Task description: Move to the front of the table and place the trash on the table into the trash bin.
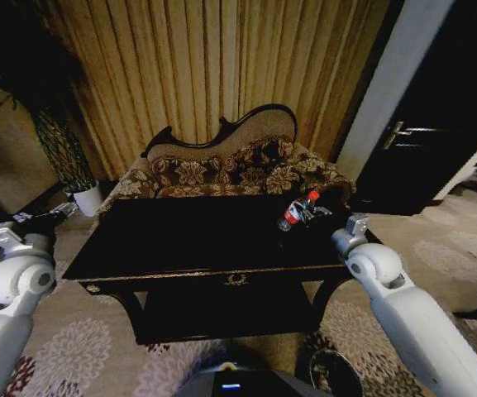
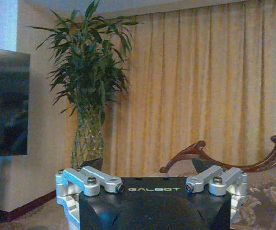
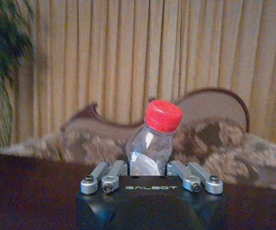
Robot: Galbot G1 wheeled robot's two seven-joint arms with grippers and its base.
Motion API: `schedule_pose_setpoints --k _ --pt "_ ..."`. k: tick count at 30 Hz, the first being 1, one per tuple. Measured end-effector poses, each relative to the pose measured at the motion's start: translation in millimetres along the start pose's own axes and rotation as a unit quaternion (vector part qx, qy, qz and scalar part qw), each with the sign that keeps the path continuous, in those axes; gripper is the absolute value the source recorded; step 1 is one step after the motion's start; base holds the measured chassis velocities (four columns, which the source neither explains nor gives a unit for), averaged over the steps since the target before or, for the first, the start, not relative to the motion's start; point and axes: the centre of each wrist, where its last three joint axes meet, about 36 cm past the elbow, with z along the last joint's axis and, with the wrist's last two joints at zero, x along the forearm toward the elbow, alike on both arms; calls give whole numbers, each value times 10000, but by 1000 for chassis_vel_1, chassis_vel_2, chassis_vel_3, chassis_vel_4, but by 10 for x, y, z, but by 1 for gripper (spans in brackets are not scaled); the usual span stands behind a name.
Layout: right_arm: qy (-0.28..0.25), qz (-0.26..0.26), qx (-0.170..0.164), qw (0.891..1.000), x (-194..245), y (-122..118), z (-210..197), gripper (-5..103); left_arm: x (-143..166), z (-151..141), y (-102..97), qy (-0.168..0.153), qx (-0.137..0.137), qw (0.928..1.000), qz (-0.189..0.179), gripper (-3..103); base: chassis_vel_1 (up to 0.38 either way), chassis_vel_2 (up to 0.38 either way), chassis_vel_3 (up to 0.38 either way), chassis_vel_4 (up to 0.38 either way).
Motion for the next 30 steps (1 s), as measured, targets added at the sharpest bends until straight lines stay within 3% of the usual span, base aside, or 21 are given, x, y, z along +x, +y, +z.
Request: schedule_pose_setpoints --k 6,19,30 --pt "-429 10 -137 9990 -20 48 40 31 21 11 -35 7 -16 10000 98 100 0 0 0 0" --pt "-253 773 862 9929 -45 -214 168 31 40 31 -47 -99 -342 9993 126 100 0 0 0 0" --pt "-247 636 547 9962 -41 -193 158 31 58 -86 -22 -51 -233 9992 309 100 0 0 0 0"
